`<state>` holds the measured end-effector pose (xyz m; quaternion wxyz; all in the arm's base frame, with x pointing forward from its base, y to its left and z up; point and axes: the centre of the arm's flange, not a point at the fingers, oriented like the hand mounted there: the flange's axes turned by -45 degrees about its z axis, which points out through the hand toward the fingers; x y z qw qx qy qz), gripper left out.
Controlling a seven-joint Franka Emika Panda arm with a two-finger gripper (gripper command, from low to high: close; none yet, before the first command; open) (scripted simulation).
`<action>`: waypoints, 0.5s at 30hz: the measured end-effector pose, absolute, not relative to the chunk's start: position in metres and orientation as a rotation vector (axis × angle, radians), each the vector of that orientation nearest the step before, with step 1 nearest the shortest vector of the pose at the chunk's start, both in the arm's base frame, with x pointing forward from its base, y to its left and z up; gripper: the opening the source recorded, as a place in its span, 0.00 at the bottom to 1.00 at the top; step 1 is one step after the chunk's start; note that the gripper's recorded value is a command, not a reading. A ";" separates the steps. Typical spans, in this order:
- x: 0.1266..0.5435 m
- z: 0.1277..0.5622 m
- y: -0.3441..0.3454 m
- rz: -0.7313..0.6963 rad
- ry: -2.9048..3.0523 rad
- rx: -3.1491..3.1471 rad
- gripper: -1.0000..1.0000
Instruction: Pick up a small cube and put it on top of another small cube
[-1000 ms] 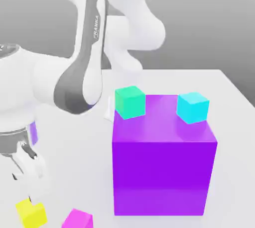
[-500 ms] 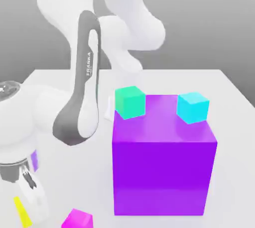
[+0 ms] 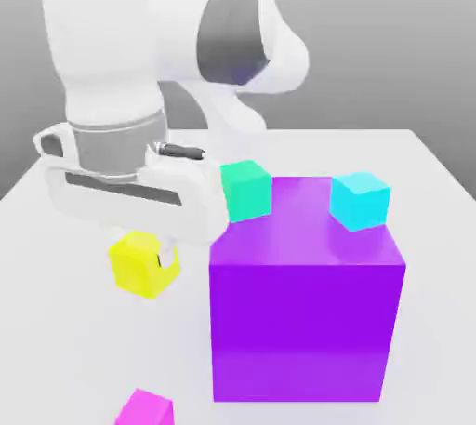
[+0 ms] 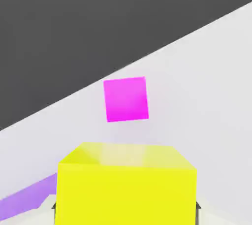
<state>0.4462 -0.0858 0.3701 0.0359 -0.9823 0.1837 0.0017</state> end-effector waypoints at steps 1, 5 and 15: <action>0.440 0.380 -0.078 0.005 0.513 -3.027 0.00; 0.414 0.416 -0.047 0.003 0.308 -3.065 0.00; 0.343 0.450 0.005 0.000 -0.107 -3.132 0.00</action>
